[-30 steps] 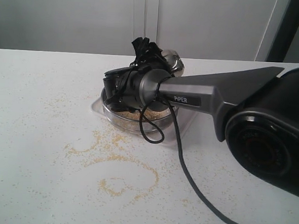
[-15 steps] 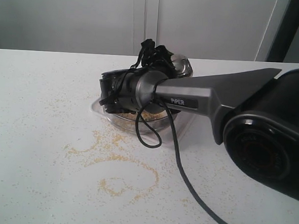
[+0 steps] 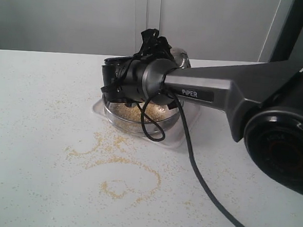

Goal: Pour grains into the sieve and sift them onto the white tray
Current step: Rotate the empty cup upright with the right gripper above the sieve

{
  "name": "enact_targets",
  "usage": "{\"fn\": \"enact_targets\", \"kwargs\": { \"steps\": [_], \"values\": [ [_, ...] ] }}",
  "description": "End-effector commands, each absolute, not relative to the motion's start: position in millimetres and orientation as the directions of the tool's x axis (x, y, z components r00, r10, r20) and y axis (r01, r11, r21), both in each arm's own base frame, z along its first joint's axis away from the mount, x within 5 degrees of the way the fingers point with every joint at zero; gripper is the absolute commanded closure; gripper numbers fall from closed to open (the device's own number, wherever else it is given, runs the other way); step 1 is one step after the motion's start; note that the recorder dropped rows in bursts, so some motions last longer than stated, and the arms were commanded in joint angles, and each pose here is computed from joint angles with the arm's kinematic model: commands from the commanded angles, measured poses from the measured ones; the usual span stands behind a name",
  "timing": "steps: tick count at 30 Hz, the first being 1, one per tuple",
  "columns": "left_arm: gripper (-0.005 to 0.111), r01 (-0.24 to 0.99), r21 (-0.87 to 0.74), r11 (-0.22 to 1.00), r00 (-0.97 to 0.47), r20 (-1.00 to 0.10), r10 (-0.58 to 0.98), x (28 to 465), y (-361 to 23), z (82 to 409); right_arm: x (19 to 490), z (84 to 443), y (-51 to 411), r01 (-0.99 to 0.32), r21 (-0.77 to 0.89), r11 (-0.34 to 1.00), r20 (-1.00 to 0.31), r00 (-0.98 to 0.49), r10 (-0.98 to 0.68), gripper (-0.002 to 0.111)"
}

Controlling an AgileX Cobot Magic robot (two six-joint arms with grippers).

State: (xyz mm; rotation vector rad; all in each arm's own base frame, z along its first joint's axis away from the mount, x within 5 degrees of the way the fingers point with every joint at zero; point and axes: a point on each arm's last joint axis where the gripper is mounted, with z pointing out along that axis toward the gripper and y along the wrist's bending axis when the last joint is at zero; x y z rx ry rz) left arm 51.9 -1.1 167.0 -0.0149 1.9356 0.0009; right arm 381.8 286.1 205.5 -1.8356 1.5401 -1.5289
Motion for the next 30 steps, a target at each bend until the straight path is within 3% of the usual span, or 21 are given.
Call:
{"fn": "enact_targets", "kwargs": {
  "steps": [1,10,24,30],
  "values": [
    [0.107,-0.014,-0.017,1.000,-0.352,-0.936,-0.021,51.8,-1.3,166.5,376.1,216.2,286.1,-0.560,-0.776,-0.289,0.427,-0.129,-0.895,0.108],
    [0.107,-0.014,-0.017,1.000,-0.352,-0.936,-0.021,51.8,-1.3,166.5,366.7,252.8,278.8,-0.630,-0.776,-0.004,0.112,-0.132,-0.985,0.108],
    [0.107,-0.014,-0.017,1.000,-0.352,-0.936,-0.021,51.8,-1.3,166.5,377.1,264.3,235.6,-0.741,-0.542,0.396,-0.191,-0.350,-0.917,0.108],
    [0.107,-0.014,-0.017,1.000,-0.352,-0.936,-0.021,51.8,-1.3,166.5,382.1,261.0,229.0,-0.746,-0.433,0.506,-0.288,-0.418,-0.862,0.108]
  ]
}}
